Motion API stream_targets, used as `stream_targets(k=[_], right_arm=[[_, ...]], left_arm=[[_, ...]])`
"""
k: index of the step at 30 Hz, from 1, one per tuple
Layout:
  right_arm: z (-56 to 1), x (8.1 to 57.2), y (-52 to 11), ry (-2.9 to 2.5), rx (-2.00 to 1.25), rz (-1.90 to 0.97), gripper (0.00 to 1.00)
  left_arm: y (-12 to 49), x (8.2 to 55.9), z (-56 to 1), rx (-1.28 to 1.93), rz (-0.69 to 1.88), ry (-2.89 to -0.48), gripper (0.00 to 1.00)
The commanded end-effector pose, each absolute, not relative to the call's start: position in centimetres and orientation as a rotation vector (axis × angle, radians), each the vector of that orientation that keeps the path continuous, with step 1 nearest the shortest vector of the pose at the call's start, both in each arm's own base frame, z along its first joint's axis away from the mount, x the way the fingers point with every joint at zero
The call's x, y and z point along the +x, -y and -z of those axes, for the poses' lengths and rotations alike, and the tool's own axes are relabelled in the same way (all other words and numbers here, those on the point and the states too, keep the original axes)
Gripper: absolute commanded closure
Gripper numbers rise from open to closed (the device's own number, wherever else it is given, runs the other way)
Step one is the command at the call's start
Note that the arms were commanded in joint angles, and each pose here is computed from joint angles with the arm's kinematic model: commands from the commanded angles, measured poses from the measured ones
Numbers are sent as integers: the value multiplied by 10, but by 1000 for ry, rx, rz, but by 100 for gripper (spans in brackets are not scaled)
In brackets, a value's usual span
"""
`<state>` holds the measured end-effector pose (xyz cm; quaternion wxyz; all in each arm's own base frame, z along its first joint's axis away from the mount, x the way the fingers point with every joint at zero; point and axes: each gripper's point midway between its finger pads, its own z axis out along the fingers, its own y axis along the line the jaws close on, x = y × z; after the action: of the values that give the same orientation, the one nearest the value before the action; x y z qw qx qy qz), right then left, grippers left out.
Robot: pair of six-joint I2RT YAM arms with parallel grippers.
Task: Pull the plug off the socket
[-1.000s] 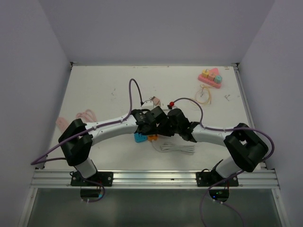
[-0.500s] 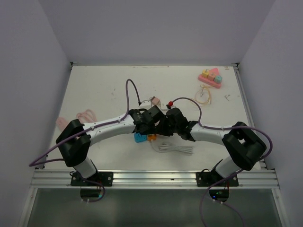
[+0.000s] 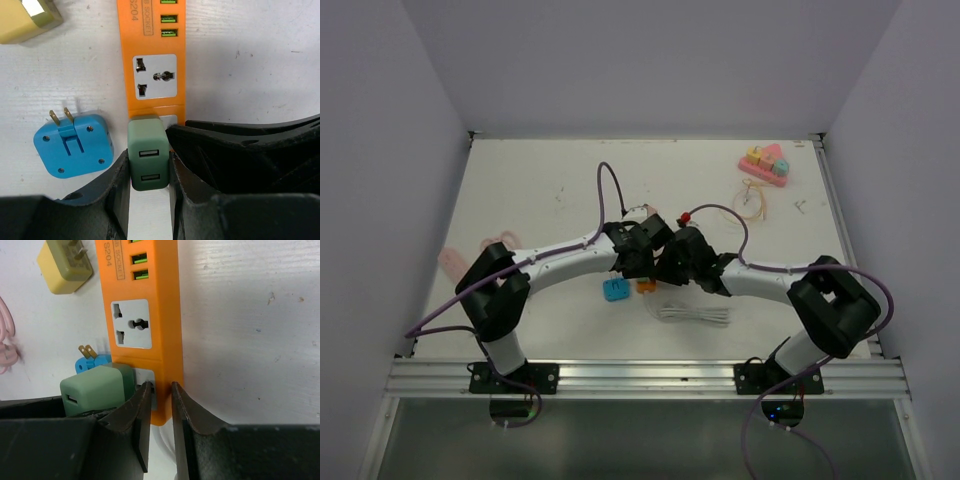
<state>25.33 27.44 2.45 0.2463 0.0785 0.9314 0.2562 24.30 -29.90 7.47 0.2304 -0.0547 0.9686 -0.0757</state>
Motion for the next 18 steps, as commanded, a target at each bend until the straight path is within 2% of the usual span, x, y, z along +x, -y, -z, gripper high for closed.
stream_targets(k=[1,13,18], right_arm=[[62,189,-158,-2839,238,12,76],[69,188,-149,-2856,261,121,79],[71,183,-158,-2894,249,52,79]], left_arm=[[356,277,-199,-211,654,-2394,100],[344,273,-226,-215,666,-2351,100],[337,275,-227,-220,644,-2336,100]])
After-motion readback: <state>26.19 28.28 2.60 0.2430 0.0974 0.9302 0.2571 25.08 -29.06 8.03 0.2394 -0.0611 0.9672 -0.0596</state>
